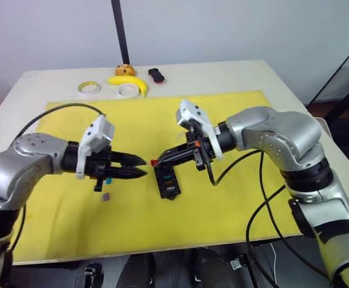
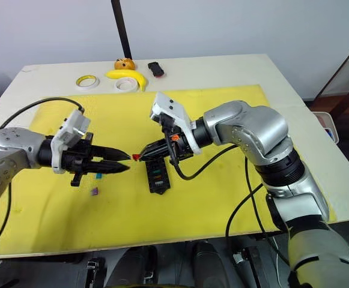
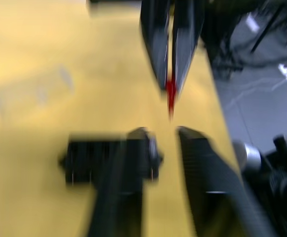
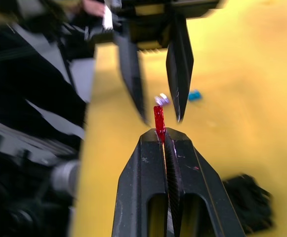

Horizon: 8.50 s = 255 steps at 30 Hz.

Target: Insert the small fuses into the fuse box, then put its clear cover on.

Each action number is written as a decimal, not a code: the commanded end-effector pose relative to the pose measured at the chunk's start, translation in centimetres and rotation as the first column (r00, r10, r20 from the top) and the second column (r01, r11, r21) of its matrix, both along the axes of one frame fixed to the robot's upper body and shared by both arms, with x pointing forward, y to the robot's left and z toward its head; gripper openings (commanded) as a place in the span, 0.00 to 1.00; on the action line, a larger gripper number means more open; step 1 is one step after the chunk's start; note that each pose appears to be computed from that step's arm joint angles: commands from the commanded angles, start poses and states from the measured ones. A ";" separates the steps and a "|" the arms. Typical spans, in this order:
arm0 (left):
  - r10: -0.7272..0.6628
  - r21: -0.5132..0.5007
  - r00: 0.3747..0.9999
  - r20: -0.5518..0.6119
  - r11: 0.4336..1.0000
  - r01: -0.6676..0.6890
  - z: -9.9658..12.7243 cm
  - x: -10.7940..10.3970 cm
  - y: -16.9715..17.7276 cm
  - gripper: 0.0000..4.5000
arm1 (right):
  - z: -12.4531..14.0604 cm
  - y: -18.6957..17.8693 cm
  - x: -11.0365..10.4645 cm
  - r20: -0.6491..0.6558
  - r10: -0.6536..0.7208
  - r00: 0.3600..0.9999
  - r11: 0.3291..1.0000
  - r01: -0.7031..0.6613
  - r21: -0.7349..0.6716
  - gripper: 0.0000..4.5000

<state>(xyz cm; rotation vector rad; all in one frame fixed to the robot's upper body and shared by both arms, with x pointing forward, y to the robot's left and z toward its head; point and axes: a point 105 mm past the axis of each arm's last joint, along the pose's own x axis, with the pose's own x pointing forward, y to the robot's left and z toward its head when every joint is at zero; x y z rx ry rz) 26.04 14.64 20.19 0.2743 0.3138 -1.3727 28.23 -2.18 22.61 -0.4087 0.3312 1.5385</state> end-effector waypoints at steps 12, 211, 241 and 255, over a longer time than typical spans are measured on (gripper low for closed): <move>0.089 0.180 0.992 0.092 0.978 -0.105 -5.6 1.2 0.6 1.00 | -3.7 -0.2 3.5 0.265 0.246 0.932 0.963 -0.206 -0.171 0.00; 0.087 0.177 0.977 0.192 0.977 -0.122 -7.2 1.8 -1.2 1.00 | -3.0 -0.2 3.7 0.300 0.380 0.875 0.885 -0.248 -0.395 0.28; 0.129 0.175 0.971 0.202 0.971 -0.166 -6.4 2.6 -0.1 1.00 | -3.4 0.9 3.4 0.204 0.153 0.967 0.987 -0.161 0.025 0.01; 0.166 0.144 0.965 0.204 0.970 -0.197 -6.0 3.4 -0.1 1.00 | -5.7 -0.3 4.1 0.127 0.120 0.985 0.991 -0.126 0.044 0.01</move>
